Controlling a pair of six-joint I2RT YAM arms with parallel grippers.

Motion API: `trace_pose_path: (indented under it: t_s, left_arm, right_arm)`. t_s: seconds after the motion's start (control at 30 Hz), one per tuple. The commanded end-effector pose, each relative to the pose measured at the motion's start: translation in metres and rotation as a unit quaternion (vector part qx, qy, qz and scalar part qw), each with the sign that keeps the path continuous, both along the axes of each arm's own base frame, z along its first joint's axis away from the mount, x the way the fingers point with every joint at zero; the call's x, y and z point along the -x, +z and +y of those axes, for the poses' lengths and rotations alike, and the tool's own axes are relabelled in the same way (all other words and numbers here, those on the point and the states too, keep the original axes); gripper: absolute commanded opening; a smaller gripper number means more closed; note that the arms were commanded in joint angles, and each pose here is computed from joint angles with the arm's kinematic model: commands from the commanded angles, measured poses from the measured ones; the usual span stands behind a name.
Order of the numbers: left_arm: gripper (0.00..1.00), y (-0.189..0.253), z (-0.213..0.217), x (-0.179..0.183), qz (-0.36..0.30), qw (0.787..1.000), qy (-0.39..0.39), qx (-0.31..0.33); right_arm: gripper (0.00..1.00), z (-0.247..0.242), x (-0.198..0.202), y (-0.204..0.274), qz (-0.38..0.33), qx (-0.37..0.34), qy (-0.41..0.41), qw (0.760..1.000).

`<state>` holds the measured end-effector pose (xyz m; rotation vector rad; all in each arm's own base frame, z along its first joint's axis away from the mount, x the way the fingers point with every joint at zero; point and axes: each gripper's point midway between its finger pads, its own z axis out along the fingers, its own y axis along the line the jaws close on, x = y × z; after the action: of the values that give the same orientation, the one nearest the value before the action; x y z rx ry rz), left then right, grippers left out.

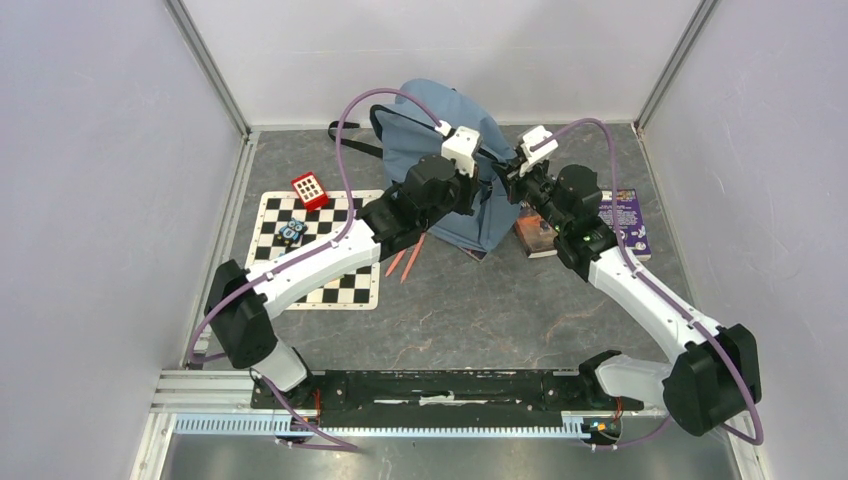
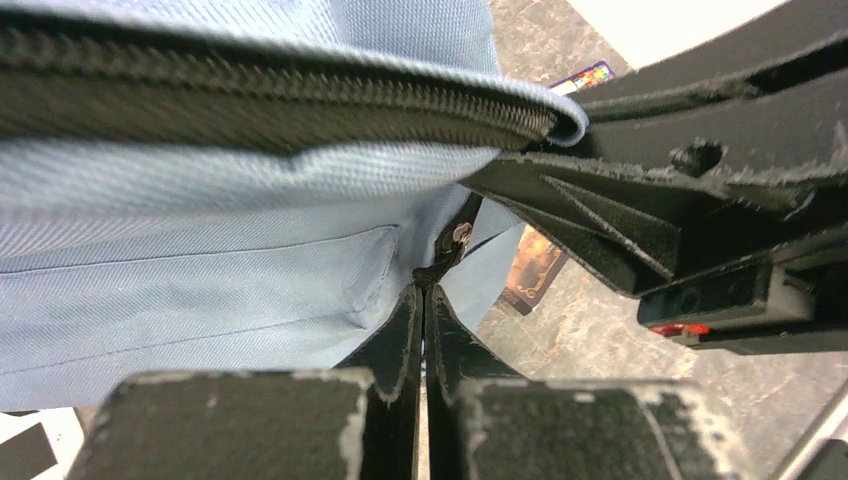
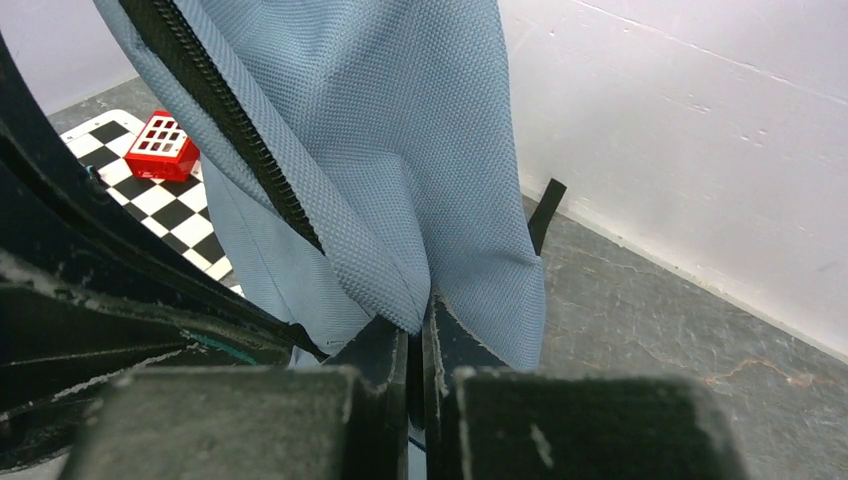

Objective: Pack the student bag
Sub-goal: Unzip the student bag at the center of the board.

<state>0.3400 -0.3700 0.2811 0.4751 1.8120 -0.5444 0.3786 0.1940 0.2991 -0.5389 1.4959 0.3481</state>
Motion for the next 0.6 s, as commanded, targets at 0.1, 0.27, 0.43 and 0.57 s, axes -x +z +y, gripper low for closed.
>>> trace_pose_path:
  t_s: [0.1, 0.27, 0.43, 0.57]
  left_arm:
    - [0.02, 0.079, 0.013, 0.0, 0.042, 0.985, 0.03, 0.164]
    - [0.02, 0.069, 0.004, 0.007, 0.063, 0.984, 0.004, 0.168]
    - [0.02, 0.075, 0.006, 0.012, 0.061, 0.982, -0.002, 0.176]
    - [0.02, 0.073, 0.007, 0.015, 0.069, 0.981, -0.003, 0.179]
  right_arm:
    - [0.12, -0.012, 0.001, -0.003, 0.012, -0.01, -0.029, 0.999]
    - [0.45, -0.015, 0.006, 0.023, -0.006, -0.028, -0.034, 0.999]
    - [0.76, -0.03, 0.017, 0.036, -0.012, -0.019, -0.055, 0.998]
    - [0.91, -0.041, 0.035, 0.019, -0.025, -0.002, -0.06, 0.998]
